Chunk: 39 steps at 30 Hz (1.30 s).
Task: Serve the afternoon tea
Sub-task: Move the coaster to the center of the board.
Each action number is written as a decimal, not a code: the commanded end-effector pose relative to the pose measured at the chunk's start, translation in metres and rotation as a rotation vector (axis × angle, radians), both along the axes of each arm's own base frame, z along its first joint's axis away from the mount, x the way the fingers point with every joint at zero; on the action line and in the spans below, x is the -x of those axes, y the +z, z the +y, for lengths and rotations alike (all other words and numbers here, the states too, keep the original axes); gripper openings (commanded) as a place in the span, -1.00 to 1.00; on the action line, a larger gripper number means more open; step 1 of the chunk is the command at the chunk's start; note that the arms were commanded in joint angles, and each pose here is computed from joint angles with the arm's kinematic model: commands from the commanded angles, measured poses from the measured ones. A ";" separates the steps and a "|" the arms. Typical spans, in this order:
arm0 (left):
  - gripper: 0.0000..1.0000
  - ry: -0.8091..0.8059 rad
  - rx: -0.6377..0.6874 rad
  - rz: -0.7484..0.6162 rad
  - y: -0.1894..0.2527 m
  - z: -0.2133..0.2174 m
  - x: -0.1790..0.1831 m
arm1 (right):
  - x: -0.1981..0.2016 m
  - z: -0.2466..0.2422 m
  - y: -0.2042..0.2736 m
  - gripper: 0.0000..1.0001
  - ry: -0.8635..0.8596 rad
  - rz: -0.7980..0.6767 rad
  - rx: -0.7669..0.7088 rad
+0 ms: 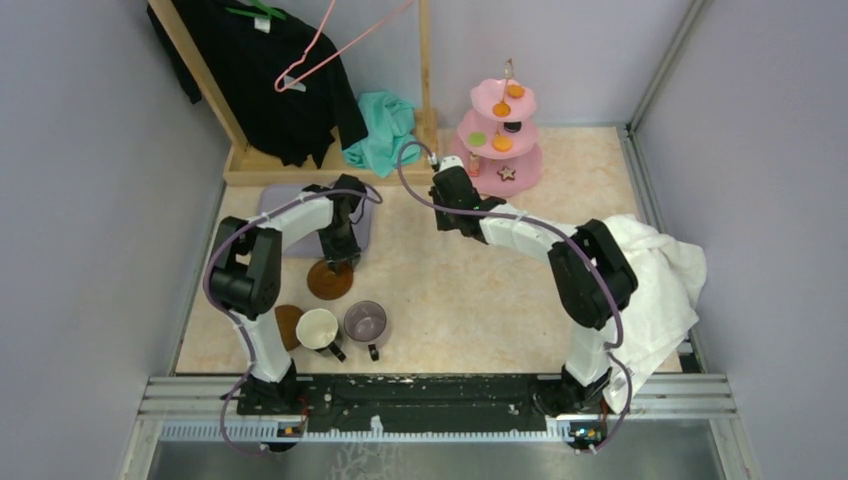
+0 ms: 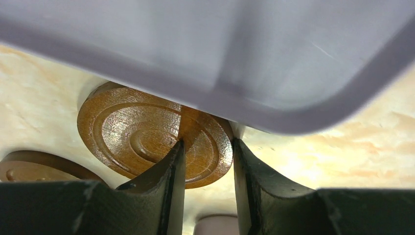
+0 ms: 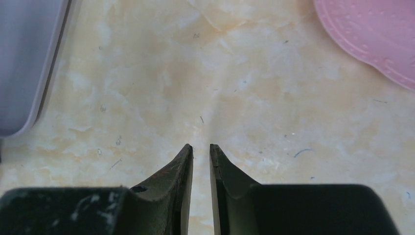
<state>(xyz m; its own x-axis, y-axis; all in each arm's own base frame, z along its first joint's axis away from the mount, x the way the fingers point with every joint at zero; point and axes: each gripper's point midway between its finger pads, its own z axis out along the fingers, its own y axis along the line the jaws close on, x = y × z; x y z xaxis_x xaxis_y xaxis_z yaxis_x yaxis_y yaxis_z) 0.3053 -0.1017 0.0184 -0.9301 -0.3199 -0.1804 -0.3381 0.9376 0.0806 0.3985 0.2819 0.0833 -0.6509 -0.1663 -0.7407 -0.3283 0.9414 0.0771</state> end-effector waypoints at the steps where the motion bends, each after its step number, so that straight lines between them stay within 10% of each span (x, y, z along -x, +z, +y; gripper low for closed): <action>1: -1.00 -0.122 0.234 -0.371 0.020 -0.085 -0.096 | -0.008 -0.012 0.054 -0.60 -0.062 -0.124 -0.078; 22: -1.00 -0.498 0.342 -0.502 0.048 -0.234 -0.126 | 0.021 -0.131 0.108 -0.60 -0.330 -0.284 -0.135; 39: -1.00 -0.512 0.333 -0.560 0.047 -0.253 -0.158 | 0.024 -0.150 0.129 -0.59 -0.370 -0.329 -0.123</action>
<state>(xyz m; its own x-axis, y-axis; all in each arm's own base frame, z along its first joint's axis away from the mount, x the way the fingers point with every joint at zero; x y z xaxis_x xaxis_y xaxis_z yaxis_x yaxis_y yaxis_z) 0.4579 -0.3556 0.0357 -0.8223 0.0100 -0.5690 0.2117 0.9335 -0.2895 0.3682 0.1372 0.1812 -0.4542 0.1014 -0.8851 -0.0177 0.9923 0.1227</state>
